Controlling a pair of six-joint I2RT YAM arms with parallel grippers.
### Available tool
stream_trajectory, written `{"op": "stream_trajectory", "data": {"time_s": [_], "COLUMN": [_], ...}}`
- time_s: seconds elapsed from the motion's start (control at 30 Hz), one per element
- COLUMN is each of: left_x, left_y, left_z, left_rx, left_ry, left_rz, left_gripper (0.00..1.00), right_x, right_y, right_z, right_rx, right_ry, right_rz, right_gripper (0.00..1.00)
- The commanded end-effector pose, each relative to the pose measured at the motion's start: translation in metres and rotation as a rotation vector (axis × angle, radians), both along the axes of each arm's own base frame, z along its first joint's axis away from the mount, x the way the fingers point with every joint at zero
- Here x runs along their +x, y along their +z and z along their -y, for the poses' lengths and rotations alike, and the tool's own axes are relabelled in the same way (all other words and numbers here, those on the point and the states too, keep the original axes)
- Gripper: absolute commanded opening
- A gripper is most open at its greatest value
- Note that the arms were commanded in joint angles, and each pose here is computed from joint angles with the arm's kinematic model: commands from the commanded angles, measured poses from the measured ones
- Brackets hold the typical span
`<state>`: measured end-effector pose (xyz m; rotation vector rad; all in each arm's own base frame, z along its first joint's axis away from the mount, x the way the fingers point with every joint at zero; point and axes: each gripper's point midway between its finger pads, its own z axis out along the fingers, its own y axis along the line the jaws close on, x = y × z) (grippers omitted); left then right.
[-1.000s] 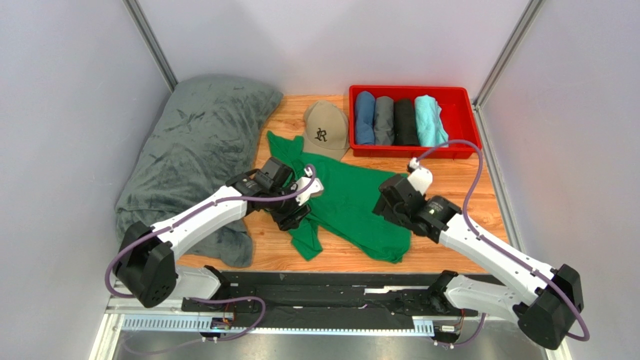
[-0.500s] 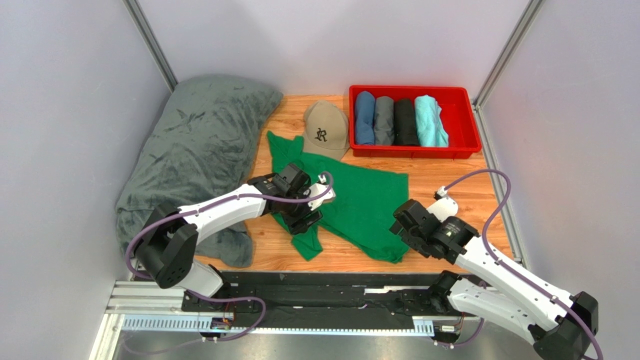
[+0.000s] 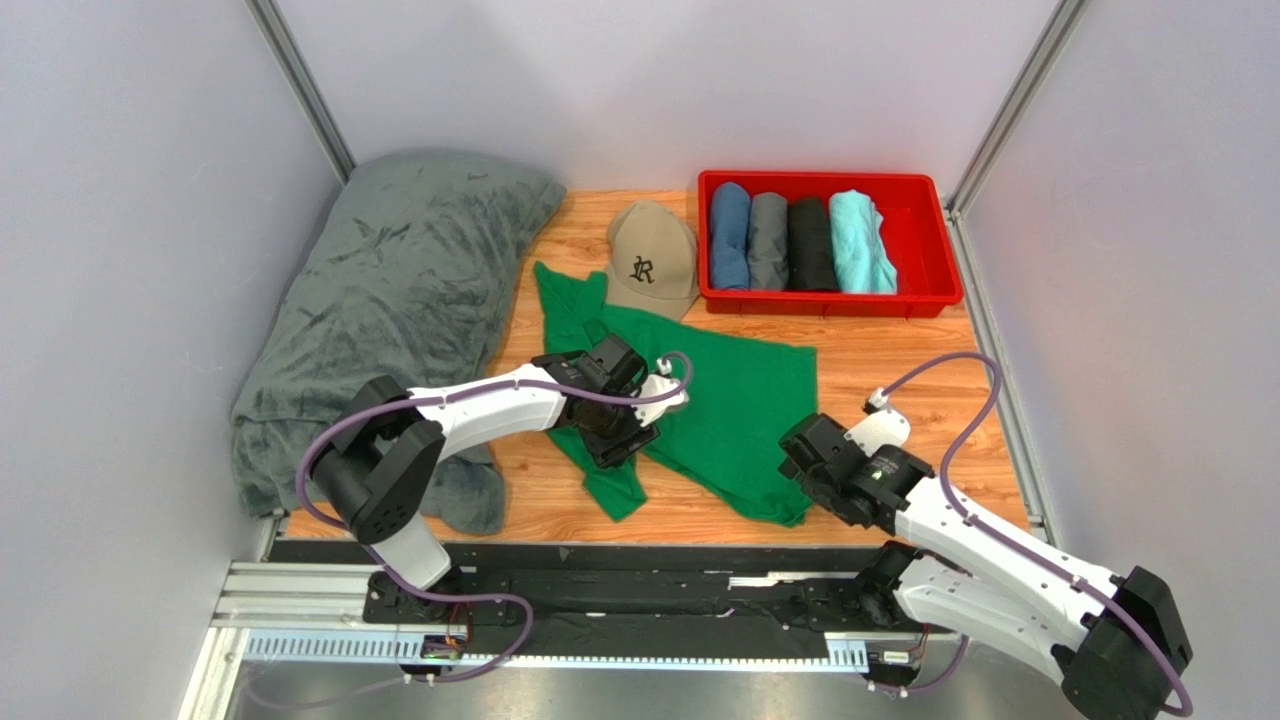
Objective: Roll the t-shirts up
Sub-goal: Flatten out the T-shirt at the center of the board.
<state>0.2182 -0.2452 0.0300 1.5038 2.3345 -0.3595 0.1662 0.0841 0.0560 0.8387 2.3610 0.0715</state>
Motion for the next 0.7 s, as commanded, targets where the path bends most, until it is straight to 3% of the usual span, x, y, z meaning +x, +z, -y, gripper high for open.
{"op": "stream_trajectory", "data": {"time_s": [0.0,0.07,0.1,0.2,0.3,0.33,0.4,0.67], "left_x": [0.013,0.015,0.015,0.016,0.014,0.014,0.015,0.018], "left_y": [0.011,0.017,0.027,0.051,0.079,0.086,0.106,0.171], "left_z": [0.006,0.0,-0.002,-0.016,-0.034,-0.038,-0.059,-0.121], "left_rx": [-0.013,0.0,-0.014,-0.036,-0.069,-0.079,-0.088,-0.11], "left_ry": [0.017,0.013,0.011,0.021,0.046,0.049,0.084,0.197], "left_rz": [0.059,0.09,0.119,0.169,0.201,0.21,0.245,0.399], "left_gripper": [0.35,0.16,0.0,0.0,0.0,0.0,0.0,0.0], "right_x": [0.023,0.027,0.031,0.041,0.05,0.053,0.063,0.117], "right_y": [0.005,0.005,0.005,0.007,0.012,0.011,0.022,0.061], "right_z": [-0.009,-0.007,-0.009,-0.015,-0.017,-0.013,-0.013,0.028], "right_rx": [0.067,0.061,0.057,0.063,0.045,0.015,0.005,-0.056], "right_ry": [-0.043,-0.051,-0.043,-0.027,-0.005,0.002,0.005,-0.036], "right_rz": [0.11,0.115,0.117,0.121,0.119,0.102,0.114,0.126], "right_gripper": [0.73,0.68,0.66,0.54,0.26,0.11,0.02,0.0]}}
